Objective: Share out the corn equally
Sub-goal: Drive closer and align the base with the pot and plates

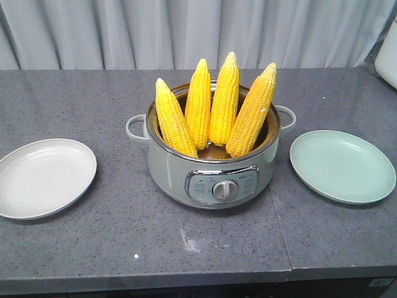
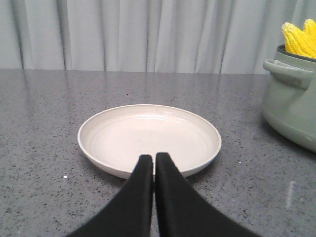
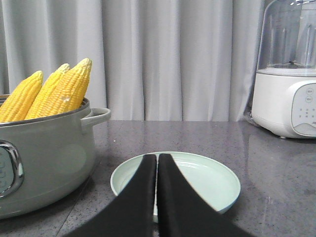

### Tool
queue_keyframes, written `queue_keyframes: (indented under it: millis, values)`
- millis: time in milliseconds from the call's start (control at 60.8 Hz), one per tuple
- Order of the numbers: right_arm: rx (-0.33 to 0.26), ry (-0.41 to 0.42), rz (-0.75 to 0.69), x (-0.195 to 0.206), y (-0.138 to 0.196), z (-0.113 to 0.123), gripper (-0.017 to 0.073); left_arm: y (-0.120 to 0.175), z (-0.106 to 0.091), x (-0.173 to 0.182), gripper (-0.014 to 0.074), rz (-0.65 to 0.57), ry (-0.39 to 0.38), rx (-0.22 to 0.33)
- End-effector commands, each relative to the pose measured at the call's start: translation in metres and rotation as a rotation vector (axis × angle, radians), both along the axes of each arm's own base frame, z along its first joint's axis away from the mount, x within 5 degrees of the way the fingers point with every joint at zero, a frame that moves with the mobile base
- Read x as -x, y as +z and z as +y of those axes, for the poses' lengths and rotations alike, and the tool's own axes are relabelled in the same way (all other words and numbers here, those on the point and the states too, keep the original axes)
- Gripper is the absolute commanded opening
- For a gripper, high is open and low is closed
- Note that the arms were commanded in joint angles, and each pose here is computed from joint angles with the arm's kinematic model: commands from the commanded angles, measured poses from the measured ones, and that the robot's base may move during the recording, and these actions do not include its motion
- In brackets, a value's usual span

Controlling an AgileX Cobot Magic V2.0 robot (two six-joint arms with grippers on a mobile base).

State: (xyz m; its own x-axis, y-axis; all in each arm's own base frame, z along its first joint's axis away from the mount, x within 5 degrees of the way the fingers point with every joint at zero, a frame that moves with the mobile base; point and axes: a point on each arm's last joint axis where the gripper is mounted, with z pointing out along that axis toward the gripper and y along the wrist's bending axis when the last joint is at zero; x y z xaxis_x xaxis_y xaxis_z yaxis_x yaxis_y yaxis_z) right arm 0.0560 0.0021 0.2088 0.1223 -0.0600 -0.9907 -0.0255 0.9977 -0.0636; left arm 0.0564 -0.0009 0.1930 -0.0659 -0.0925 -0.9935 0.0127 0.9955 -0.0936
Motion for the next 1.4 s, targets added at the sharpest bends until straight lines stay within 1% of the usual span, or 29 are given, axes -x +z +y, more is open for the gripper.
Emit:
queue_keyframes:
  millis: [0, 1381]
  values:
    - [0.012, 0.009, -0.063, 0.0008, 0.0008, 0.001, -0.0005, 0.0148, -0.0001, 0.002, -0.0006, -0.107, -0.002, 0.014]
    - [0.012, 0.009, -0.063, 0.0008, 0.0008, 0.001, -0.0005, 0.0148, -0.0001, 0.002, -0.0006, -0.107, -0.002, 0.014]
